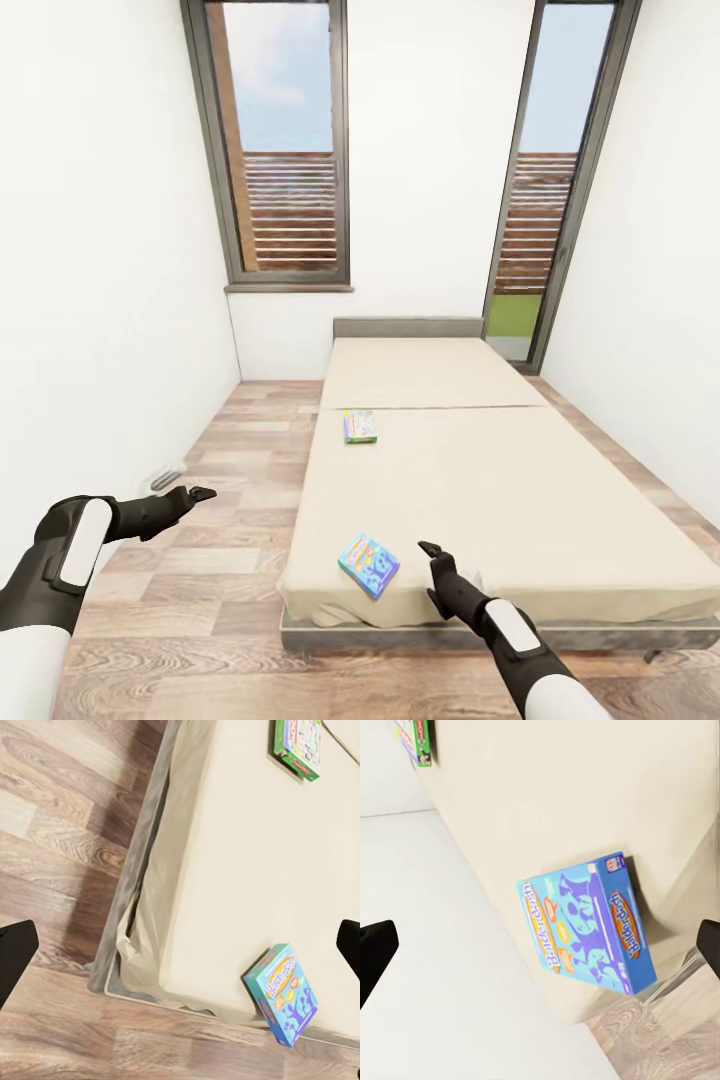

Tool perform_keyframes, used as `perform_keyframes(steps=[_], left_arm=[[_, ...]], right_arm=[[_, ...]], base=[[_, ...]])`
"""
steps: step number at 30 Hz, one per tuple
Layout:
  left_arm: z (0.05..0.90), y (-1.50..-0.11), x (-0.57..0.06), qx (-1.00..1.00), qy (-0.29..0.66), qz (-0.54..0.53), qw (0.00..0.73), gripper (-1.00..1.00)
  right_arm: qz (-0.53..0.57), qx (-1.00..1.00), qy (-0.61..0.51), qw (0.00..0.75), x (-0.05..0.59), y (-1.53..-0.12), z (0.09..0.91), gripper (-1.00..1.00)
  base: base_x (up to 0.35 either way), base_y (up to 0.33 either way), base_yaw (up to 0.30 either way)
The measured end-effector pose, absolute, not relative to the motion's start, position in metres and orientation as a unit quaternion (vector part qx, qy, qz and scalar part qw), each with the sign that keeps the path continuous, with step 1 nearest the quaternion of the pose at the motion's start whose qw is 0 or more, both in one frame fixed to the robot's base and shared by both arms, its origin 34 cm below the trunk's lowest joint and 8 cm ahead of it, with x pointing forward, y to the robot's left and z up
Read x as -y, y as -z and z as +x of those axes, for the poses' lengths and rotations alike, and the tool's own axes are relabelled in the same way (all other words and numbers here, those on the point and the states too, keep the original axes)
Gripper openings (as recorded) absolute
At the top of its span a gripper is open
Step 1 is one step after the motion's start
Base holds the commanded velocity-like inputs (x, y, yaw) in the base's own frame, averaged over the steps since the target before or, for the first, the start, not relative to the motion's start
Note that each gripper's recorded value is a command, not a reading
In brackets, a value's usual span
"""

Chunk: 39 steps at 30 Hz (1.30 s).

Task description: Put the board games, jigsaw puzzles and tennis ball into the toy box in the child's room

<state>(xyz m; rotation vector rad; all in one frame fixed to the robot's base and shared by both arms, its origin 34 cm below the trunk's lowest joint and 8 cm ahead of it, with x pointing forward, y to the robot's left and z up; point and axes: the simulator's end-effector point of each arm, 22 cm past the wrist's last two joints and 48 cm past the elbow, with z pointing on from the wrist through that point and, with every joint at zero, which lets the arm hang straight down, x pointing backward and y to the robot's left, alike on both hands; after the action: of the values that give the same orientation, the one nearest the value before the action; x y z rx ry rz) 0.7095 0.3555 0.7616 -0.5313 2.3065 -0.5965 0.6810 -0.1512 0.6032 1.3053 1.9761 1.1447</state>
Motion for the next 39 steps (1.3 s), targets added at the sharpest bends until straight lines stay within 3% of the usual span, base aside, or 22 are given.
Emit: perform_keyframes(steps=[39], left_arm=[[0.697,-0.684,-0.356,-0.887,0.23,-0.204,0.343,1.0]], right_arm=[[0.479,-0.728,-0.418,0.255,0.152,-0.524,0.668,1.0]], base=[[0.0,0.0,0.0]])
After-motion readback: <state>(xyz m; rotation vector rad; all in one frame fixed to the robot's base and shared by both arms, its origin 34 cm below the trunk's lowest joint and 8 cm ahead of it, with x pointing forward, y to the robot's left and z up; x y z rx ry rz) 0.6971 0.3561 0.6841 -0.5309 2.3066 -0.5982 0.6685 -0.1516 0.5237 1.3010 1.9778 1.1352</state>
